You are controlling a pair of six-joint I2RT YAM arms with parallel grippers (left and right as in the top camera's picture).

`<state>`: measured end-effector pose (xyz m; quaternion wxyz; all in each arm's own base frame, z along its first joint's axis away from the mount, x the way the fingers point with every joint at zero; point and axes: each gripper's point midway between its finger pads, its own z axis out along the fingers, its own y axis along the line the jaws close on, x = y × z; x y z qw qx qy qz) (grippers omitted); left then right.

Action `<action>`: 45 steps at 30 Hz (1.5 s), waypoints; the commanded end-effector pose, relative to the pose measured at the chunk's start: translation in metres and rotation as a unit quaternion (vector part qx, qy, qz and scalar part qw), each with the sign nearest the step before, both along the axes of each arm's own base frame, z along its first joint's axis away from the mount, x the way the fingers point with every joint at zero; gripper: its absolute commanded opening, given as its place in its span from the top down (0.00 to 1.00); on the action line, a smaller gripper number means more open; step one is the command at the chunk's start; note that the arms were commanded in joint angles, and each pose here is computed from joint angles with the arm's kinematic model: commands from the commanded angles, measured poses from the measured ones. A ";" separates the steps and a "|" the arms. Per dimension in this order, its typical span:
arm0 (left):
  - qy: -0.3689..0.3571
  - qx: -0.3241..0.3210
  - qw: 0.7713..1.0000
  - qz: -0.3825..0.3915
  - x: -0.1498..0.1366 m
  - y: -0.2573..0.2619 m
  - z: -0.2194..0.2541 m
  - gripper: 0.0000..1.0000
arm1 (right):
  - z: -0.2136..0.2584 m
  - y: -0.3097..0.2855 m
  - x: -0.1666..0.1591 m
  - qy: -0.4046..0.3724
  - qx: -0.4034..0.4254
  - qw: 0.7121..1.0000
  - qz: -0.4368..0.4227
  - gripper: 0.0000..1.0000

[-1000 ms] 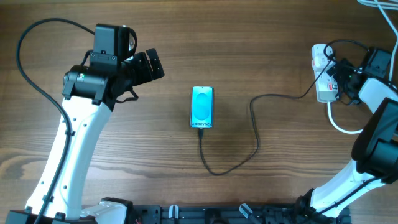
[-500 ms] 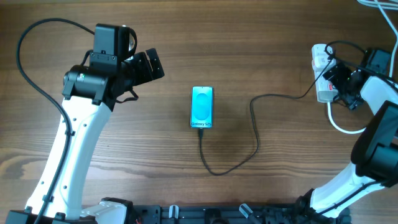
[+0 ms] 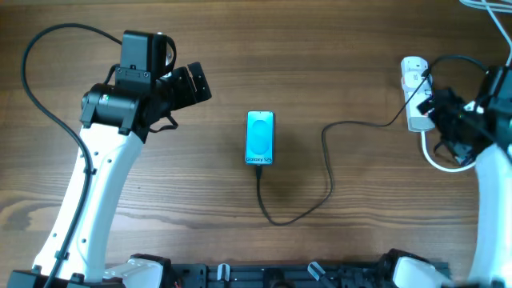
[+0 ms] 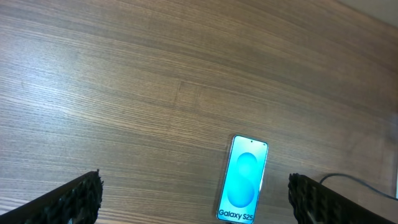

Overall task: Plug charger to phone and switch on socket
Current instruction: 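Lift the right gripper off the power strip and pull it back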

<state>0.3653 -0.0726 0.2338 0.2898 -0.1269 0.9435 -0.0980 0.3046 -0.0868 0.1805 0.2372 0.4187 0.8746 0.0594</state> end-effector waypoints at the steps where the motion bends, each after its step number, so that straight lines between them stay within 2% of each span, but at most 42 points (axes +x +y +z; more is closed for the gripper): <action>1: 0.004 0.004 1.000 0.010 0.000 0.004 -0.004 0.00 | 0.029 0.046 -0.010 -0.053 0.002 0.997 0.053 0.00; 5: 0.004 0.004 1.000 0.010 0.000 0.004 -0.004 0.00 | 0.048 0.084 -0.026 -0.081 -0.020 0.990 0.117 0.00; 10: 0.004 0.004 1.000 0.010 0.000 0.004 -0.004 0.00 | 0.044 0.122 -0.053 -0.093 -0.014 0.979 0.182 0.00; 19: 0.004 0.004 1.000 0.010 0.000 0.004 -0.004 0.00 | 0.047 0.123 -0.077 -0.116 -0.018 0.975 0.190 0.00; 27: 0.004 0.004 1.000 0.010 0.000 0.004 -0.004 0.00 | 0.033 0.126 -0.073 -0.083 -0.012 0.977 0.194 0.00; 41: 0.004 0.004 1.000 0.010 0.000 0.004 -0.004 0.00 | -0.020 0.126 -0.059 0.037 -0.019 0.979 0.198 0.00; 43: 0.004 0.004 1.000 0.010 0.000 0.004 -0.004 0.00 | -0.020 0.128 -0.054 0.032 -0.020 0.977 0.208 0.00; 45: 0.004 0.004 1.000 0.010 0.000 0.004 -0.004 0.00 | -0.010 0.139 -0.043 -0.020 -0.022 0.965 0.261 0.00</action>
